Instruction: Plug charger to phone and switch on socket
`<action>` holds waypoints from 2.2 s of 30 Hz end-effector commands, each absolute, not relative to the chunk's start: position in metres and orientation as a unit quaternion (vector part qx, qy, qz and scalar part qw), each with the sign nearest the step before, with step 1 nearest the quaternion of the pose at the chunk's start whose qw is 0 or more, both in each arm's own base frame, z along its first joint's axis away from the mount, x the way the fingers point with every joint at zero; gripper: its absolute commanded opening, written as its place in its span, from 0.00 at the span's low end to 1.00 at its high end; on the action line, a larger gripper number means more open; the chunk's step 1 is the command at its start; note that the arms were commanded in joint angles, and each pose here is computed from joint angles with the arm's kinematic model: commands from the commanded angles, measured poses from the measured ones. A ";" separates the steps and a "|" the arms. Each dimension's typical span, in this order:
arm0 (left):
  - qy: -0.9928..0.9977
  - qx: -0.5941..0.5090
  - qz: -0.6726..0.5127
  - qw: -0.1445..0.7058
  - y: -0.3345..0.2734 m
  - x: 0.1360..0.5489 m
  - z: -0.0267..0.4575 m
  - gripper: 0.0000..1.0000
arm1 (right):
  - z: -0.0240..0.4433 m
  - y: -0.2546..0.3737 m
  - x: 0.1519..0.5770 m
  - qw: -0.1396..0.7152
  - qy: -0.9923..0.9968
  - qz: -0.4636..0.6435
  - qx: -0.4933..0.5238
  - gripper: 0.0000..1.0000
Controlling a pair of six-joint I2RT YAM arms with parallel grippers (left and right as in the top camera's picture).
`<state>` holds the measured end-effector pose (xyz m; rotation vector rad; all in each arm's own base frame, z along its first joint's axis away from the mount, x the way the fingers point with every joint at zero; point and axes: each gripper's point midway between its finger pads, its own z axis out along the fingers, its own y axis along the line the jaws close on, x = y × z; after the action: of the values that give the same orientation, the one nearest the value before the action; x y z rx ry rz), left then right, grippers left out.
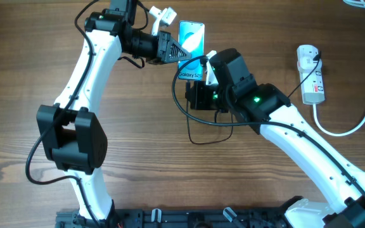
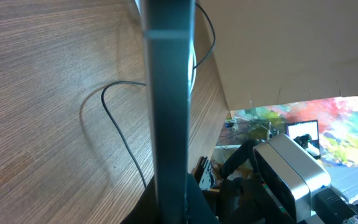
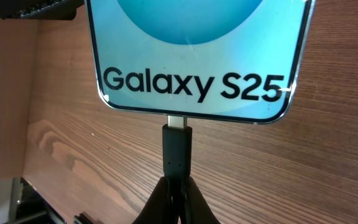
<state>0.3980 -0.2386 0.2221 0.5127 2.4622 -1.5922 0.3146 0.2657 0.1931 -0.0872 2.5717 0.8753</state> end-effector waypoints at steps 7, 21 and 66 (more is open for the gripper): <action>0.811 0.181 -0.554 0.053 -0.252 0.376 0.229 0.04 | 0.247 0.250 0.368 0.332 0.897 0.291 0.009 0.10; 0.926 0.014 -0.368 0.086 -0.180 0.433 0.173 0.04 | 0.223 0.257 0.330 0.240 0.922 0.302 -0.037 0.33; 0.944 -0.280 -0.167 0.040 0.019 0.422 0.113 0.04 | -0.019 0.334 0.358 0.046 0.998 0.022 -0.027 0.29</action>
<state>0.4209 0.0198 0.1080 -0.8477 2.9113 -0.4918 0.3605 0.3372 0.0011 -0.0942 3.0243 0.1331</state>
